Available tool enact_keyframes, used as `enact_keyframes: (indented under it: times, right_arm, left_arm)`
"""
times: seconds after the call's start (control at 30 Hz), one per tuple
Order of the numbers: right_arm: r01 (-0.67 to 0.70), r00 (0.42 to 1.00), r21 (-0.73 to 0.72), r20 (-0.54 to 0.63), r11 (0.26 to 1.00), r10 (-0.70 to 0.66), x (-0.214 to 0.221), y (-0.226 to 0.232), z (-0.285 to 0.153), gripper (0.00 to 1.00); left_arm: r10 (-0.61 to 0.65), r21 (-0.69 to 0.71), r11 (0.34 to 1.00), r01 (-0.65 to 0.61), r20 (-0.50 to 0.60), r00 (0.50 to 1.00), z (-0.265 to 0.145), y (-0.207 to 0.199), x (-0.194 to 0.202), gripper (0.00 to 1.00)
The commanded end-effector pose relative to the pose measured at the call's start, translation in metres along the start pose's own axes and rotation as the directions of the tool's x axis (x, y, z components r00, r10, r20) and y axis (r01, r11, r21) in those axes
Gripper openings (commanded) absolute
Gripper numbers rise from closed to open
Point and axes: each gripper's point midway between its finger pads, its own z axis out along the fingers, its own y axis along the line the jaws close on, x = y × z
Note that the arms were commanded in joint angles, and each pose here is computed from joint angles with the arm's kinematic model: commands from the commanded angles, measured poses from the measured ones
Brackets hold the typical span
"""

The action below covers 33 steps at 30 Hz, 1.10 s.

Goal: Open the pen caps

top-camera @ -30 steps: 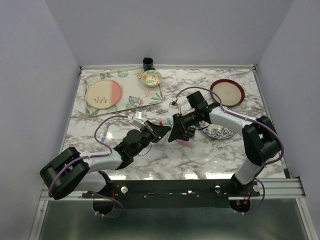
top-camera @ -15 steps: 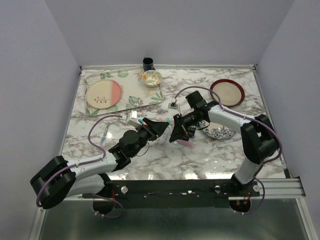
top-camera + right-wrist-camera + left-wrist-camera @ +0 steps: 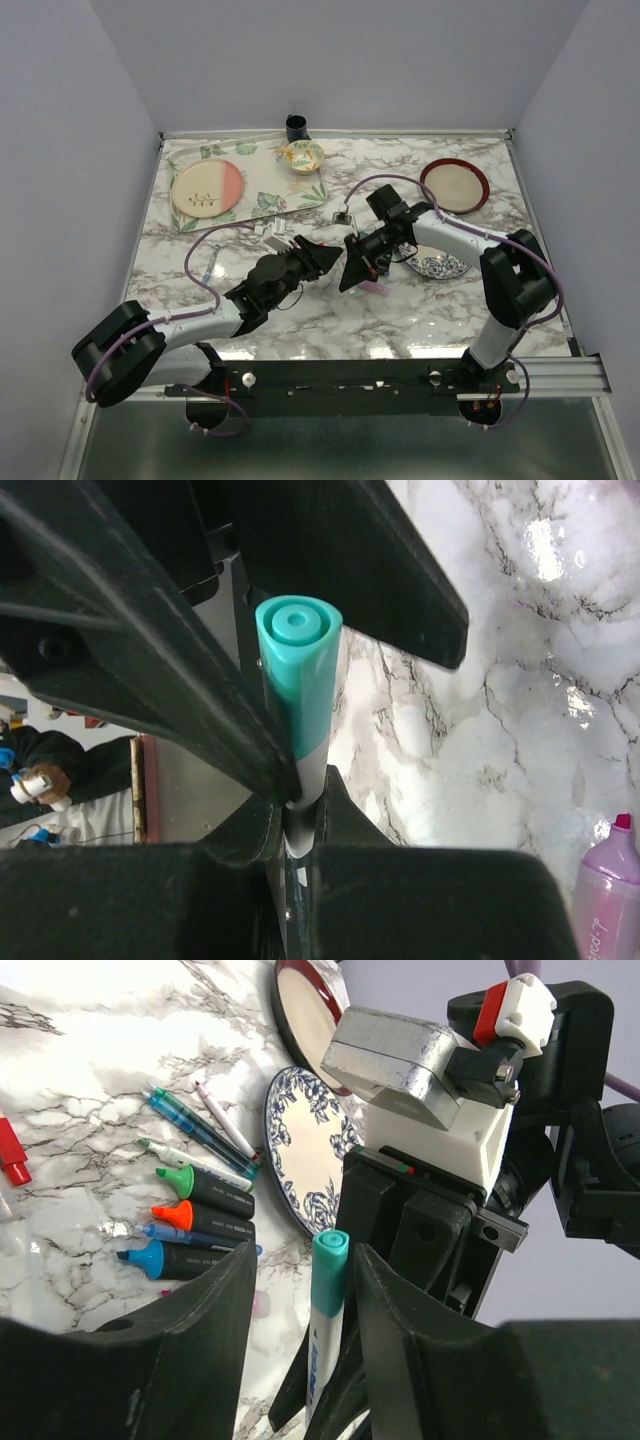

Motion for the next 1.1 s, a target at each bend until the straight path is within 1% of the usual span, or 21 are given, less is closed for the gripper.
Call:
enact_keyframes:
  times: [0.0, 0.03, 0.1, 0.13, 0.2, 0.23, 0.3, 0.33, 0.4, 0.43, 0.47, 0.5, 0.53, 0.63, 0.73, 0.83, 0.97, 1.07]
  right_arm:
    - [0.025, 1.000, -0.018, -0.013, 1.000, -0.025, -0.003, 0.005, 0.001, 0.01]
    - [0.025, 1.000, -0.016, -0.013, 1.000, -0.025, -0.003, 0.005, 0.001, 0.01]
    - [0.028, 0.999, -0.015, -0.018, 0.999, -0.028, -0.002, 0.005, 0.002, 0.01]
    - [0.024, 0.999, -0.014, -0.021, 1.000, -0.024, -0.002, 0.004, 0.002, 0.01]
    - [0.030, 0.999, -0.007, -0.026, 1.000, -0.030, -0.001, 0.003, 0.003, 0.01]
    - [0.031, 0.999, -0.005, -0.032, 1.000, -0.031, 0.000, 0.003, 0.004, 0.01]
    - [0.043, 0.998, 0.009, -0.036, 0.999, -0.043, 0.000, 0.001, 0.003, 0.01]
    - [0.043, 0.998, 0.017, -0.041, 0.999, -0.043, 0.001, 0.001, 0.003, 0.01]
    - [0.055, 0.997, 0.043, -0.048, 0.998, -0.053, 0.001, -0.003, 0.001, 0.01]
    - [0.057, 0.997, 0.049, -0.050, 0.997, -0.054, 0.002, -0.004, 0.001, 0.01]
    - [0.060, 0.997, 0.054, -0.054, 0.997, -0.057, 0.002, -0.004, 0.001, 0.01]
    - [0.061, 0.997, 0.063, -0.060, 0.996, -0.058, 0.003, -0.005, 0.001, 0.01]
    - [0.063, 0.996, 0.063, -0.064, 0.996, -0.059, 0.003, -0.005, 0.001, 0.00]
    - [0.068, 0.992, 0.066, -0.109, 0.995, -0.061, 0.010, -0.006, 0.008, 0.01]
    - [0.081, 0.983, 0.083, -0.174, 0.993, -0.066, 0.019, -0.007, 0.019, 0.01]
    - [0.101, 0.975, 0.100, -0.208, 0.990, -0.078, 0.023, -0.008, 0.025, 0.01]
    - [0.111, 0.970, 0.123, -0.228, 0.986, -0.081, 0.026, -0.012, 0.025, 0.01]
    - [0.132, 0.967, 0.176, -0.239, 0.975, -0.088, 0.024, -0.020, 0.021, 0.01]
  left_arm:
    - [0.030, 0.077, 0.997, -0.029, -0.002, 1.000, 0.005, -0.019, -0.004, 0.45]
    - [0.029, 0.078, 0.997, -0.029, -0.001, 1.000, 0.005, -0.019, -0.004, 0.39]
    - [0.030, 0.080, 0.996, -0.030, 0.002, 1.000, 0.004, -0.019, -0.005, 0.30]
    - [0.031, 0.079, 0.996, -0.031, 0.007, 1.000, 0.004, -0.018, -0.007, 0.19]
    - [0.030, 0.072, 0.997, -0.030, 0.009, 1.000, 0.003, -0.016, -0.009, 0.09]
    - [0.031, 0.063, 0.998, -0.032, 0.018, 0.999, 0.003, -0.013, -0.013, 0.00]
    - [0.026, 0.040, 0.999, -0.028, 0.045, 0.999, 0.000, -0.008, -0.022, 0.00]
    - [0.024, 0.014, 1.000, -0.025, 0.057, 0.998, -0.004, 0.002, -0.024, 0.00]
    - [-0.004, -0.032, 0.999, 0.008, 0.138, 0.990, -0.015, 0.016, -0.049, 0.00]
    - [-0.010, -0.068, 0.997, 0.020, 0.152, 0.988, -0.022, 0.032, -0.051, 0.00]
    - [-0.027, -0.083, 0.996, 0.045, 0.205, 0.978, -0.032, 0.038, -0.068, 0.00]
    - [-0.029, -0.099, 0.994, 0.053, 0.231, 0.973, -0.038, 0.044, -0.074, 0.00]
    - [-0.023, -0.133, 0.989, 0.060, 0.262, 0.965, -0.045, 0.056, -0.080, 0.00]
    - [0.003, -0.203, 0.976, 0.073, 0.351, 0.937, -0.066, 0.073, -0.105, 0.00]
    - [0.040, -0.264, 0.961, 0.078, 0.414, 0.909, -0.085, 0.085, -0.124, 0.00]
    - [0.069, -0.299, 0.951, 0.075, 0.443, 0.894, -0.097, 0.092, -0.136, 0.00]
    - [0.075, -0.334, 0.938, 0.088, 0.445, 0.892, -0.105, 0.103, -0.136, 0.00]
    - [0.060, -0.342, 0.934, 0.101, 0.429, 0.901, -0.105, 0.111, -0.130, 0.00]
